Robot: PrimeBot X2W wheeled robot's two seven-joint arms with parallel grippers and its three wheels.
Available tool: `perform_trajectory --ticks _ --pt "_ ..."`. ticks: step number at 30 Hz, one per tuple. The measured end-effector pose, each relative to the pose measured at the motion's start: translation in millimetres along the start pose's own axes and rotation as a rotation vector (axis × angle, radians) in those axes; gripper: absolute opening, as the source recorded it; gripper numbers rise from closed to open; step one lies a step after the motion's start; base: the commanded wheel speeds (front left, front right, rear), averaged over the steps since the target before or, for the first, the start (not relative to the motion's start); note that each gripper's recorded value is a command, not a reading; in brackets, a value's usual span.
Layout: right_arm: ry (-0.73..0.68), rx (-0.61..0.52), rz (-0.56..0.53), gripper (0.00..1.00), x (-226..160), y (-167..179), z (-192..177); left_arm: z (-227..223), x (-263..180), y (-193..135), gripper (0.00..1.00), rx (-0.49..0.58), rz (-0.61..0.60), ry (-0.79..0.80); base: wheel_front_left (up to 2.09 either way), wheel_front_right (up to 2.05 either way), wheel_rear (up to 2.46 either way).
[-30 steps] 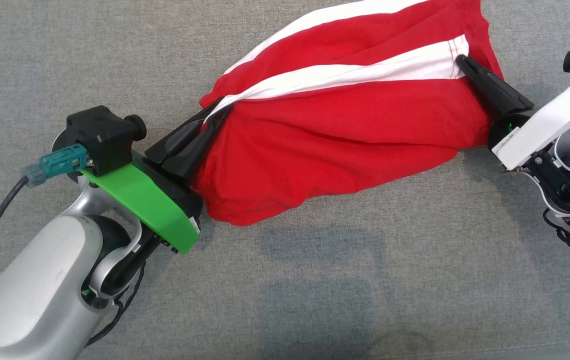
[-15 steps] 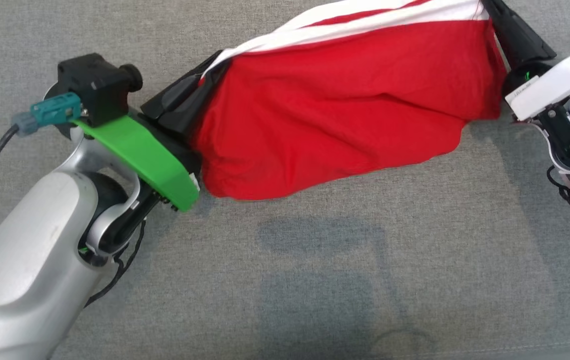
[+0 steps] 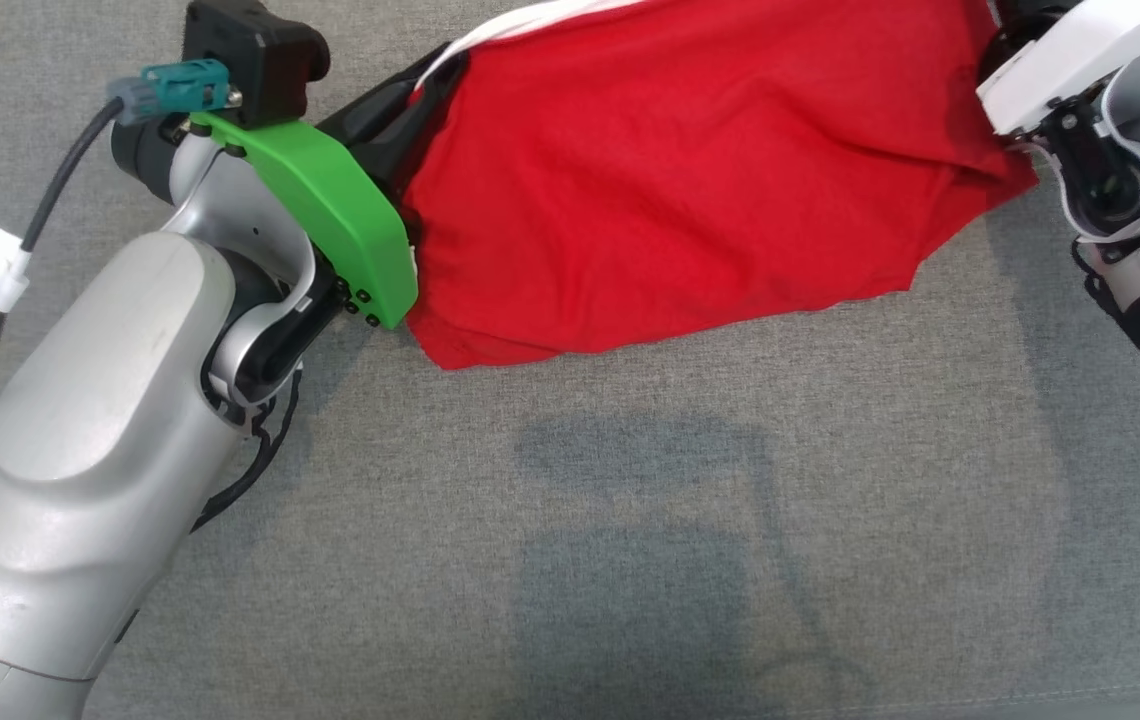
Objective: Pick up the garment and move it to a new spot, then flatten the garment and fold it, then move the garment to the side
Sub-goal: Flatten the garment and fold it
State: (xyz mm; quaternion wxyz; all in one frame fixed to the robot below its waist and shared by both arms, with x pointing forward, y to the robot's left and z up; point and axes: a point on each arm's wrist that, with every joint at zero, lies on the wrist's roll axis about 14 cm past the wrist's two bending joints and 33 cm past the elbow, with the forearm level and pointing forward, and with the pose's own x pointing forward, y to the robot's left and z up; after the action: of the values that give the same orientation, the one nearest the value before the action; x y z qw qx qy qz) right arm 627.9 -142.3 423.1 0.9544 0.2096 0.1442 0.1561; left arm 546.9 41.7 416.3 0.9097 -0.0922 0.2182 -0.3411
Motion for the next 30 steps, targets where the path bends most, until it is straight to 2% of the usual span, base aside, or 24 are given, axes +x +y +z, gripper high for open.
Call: perform_trajectory --ticks 1,2,3,8,14,19,26,27,28,30 --pt "0.01 -0.005 0.005 1.0 1 3 -3 -4 0 0 0.89 -0.002 0.003 0.013 0.0 0.0 0.0" --pt "0.013 -0.004 0.009 1.0 1 6 -5 -3 0 1 0.89 -0.002 0.009 0.007 0.0 0.0 0.0" --pt "0.012 -0.004 0.01 1.0 0 8 -4 -1 -1 3 1.0 -0.004 0.018 -0.004 0.0 0.0 0.0" --pt "0.028 -0.046 0.015 1.0 -16 10 -3 11 -17 10 1.0 0.027 0.081 -0.067 0.0 0.0 0.0" --pt "0.126 -0.068 -0.011 1.0 -54 -1 -19 41 -53 -6 1.0 0.005 0.133 -0.235 0.0 0.0 0.0" --pt "0.202 -0.026 -0.043 1.0 -74 -6 -37 56 -92 -18 1.0 0.016 0.215 -0.372 0.0 0.0 0.0" --pt "0.251 0.093 -0.018 1.0 -65 14 -53 46 -145 -13 1.0 0.0 0.371 -0.458 0.0 0.0 0.0" --pt "0.254 0.097 -0.015 0.38 -64 17 -54 42 -150 -13 1.0 0.0 0.383 -0.455 0.0 0.0 0.0" --pt "0.25 0.107 -0.011 0.0 -63 21 -53 39 -156 -12 1.0 0.003 0.399 -0.456 0.0 0.0 0.0" --pt "0.258 0.131 -0.002 0.0 -64 27 -55 36 -166 -14 1.0 0.0 0.419 -0.464 0.0 0.0 0.0"
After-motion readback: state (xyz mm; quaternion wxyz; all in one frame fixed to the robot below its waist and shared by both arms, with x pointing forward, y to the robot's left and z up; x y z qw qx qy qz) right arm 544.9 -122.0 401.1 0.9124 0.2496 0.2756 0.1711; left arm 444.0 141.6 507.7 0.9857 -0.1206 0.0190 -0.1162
